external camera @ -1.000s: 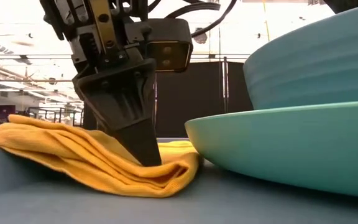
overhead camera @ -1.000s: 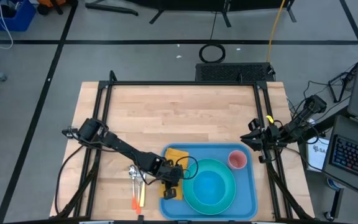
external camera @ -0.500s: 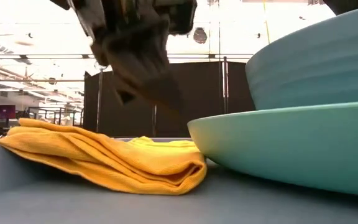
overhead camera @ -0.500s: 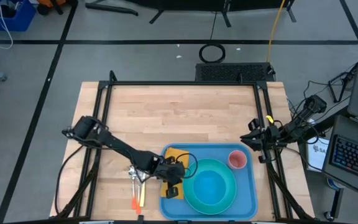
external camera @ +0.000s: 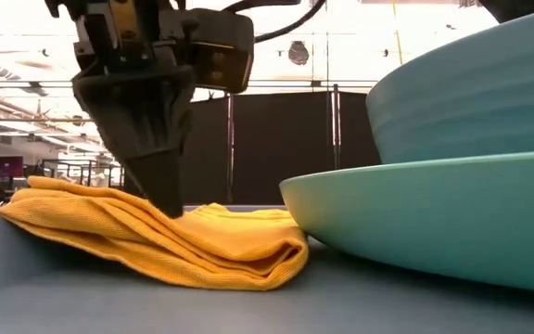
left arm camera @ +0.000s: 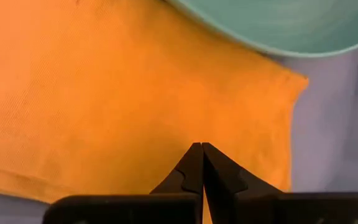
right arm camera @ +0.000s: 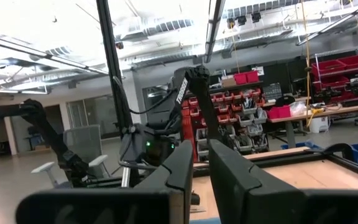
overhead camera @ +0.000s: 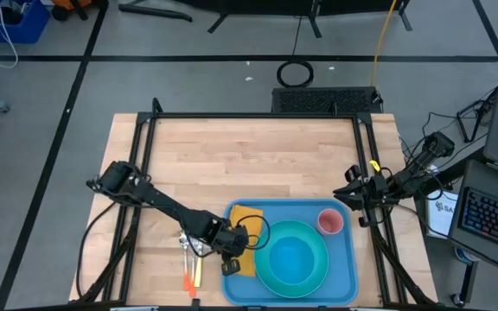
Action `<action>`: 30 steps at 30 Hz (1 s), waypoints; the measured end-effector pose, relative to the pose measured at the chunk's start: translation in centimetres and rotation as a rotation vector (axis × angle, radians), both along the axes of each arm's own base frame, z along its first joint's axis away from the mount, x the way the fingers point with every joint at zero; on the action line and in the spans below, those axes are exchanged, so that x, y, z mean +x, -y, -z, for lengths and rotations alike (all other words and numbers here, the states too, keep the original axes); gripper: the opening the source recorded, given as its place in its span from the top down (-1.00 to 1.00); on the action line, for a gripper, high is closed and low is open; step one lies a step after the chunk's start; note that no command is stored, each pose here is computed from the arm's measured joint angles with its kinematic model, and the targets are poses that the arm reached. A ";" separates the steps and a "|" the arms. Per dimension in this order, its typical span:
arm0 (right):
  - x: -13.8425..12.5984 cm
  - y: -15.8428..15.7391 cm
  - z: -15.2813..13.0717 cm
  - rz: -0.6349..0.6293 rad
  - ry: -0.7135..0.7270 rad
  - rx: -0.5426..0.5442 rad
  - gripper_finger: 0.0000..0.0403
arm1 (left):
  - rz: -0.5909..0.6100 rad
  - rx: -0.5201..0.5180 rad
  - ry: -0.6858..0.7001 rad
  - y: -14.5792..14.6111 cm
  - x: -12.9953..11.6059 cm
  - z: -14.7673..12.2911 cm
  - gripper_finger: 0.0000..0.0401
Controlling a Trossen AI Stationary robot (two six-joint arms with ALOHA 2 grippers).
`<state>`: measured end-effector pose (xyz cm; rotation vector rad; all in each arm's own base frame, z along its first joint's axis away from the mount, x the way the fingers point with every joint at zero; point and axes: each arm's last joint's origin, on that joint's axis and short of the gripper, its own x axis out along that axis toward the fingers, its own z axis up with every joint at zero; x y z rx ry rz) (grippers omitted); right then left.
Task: Set up tray
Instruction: Put the yellow table napkin on the blue serving tray to the left of the light blue plate
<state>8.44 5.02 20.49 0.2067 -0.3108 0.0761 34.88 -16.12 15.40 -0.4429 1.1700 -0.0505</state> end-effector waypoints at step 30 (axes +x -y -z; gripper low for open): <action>0.0 0.0 0.0 0.000 0.002 0.002 0.79 | 0.016 -0.147 0.065 1.0 1.8 2.2 0.91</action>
